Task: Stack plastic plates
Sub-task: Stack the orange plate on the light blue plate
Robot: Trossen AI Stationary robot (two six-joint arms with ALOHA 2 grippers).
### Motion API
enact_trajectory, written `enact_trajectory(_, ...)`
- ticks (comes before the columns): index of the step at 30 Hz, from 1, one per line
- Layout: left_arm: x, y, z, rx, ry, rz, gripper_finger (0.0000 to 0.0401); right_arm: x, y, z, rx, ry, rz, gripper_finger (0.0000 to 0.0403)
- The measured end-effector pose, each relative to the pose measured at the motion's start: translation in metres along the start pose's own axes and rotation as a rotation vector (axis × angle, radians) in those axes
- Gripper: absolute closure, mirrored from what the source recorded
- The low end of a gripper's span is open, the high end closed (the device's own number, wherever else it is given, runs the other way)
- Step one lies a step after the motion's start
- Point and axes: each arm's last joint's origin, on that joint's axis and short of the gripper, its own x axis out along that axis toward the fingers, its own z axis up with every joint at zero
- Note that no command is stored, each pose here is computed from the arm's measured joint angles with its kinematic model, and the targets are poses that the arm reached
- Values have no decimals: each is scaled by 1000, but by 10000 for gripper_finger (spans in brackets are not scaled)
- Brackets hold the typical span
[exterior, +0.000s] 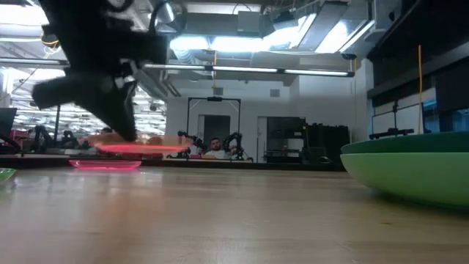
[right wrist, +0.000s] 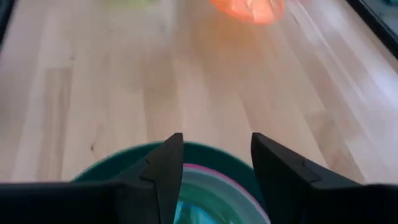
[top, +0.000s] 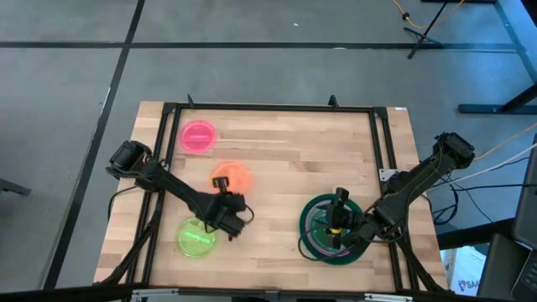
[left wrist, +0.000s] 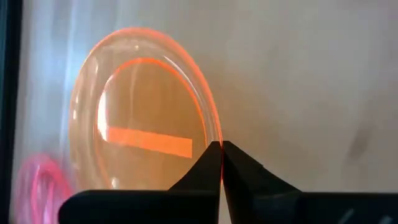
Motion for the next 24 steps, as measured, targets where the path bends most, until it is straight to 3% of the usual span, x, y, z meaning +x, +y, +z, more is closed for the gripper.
enact_trajectory(7,-13,-25,17,218,-238,-146,400,23,22,7,-180,-76,92,223)
enact_trajectory(14,-27,-41,30,346,-445,-246,400,63,26,10,-278,-85,127,223)
enact_trajectory(19,-32,-46,32,378,-501,-264,400,82,24,17,-385,-136,106,223)
enact_trajectory(24,-32,-46,32,379,-499,-263,400,91,22,25,-393,-180,191,223)
